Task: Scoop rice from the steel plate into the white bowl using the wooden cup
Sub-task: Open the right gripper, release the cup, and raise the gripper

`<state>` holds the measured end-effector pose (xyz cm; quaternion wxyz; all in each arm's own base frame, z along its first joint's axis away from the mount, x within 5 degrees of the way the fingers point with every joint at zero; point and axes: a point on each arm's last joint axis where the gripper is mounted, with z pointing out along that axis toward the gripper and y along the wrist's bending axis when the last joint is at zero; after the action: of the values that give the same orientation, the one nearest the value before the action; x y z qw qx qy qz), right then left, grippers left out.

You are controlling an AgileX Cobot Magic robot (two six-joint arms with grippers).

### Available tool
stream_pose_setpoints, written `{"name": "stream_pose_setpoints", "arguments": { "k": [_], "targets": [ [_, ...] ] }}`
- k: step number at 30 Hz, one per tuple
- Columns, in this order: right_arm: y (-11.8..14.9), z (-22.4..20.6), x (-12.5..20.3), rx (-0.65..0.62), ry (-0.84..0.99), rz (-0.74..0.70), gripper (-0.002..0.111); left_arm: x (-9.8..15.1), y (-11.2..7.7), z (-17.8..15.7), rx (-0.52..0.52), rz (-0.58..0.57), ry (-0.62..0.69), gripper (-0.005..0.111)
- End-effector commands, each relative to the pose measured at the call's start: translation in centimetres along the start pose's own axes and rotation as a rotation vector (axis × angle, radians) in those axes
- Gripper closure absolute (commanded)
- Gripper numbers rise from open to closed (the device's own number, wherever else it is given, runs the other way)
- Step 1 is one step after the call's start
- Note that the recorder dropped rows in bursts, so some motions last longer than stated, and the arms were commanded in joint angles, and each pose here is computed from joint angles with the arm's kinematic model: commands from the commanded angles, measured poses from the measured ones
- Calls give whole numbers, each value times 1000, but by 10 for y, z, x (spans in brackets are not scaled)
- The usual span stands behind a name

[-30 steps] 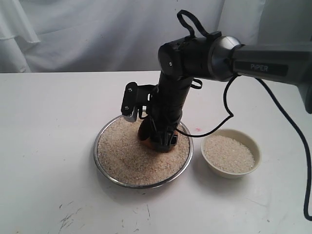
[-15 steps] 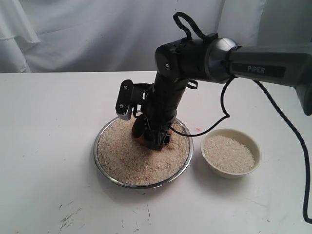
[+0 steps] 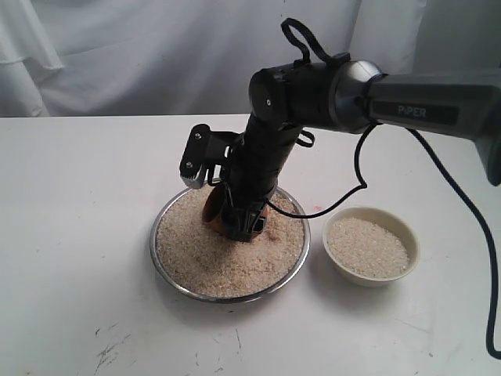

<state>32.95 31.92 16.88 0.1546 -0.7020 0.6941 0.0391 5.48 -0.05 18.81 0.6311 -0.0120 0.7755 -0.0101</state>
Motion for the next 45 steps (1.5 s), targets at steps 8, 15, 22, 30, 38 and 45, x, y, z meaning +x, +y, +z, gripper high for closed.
{"name": "stream_pose_setpoints", "arguments": {
  "k": [8,15,22,30,38,45],
  "targets": [
    [0,3,-4,-77,-113,67,40,1,0,0,2,-4,-7,107],
    [-2,10,9,-140,-110,138,28,1,0,0,2,-4,-7,107],
    [-13,7,17,-158,-171,236,18,1,0,0,2,-4,-7,107],
    [-20,10,20,-206,-255,342,18,1,0,0,2,-4,-7,107],
    [-25,27,33,-255,-258,380,18,1,0,0,2,-4,-7,107],
    [-26,22,32,-255,-273,375,18,1,0,0,2,-4,-7,107]
  ]
}}
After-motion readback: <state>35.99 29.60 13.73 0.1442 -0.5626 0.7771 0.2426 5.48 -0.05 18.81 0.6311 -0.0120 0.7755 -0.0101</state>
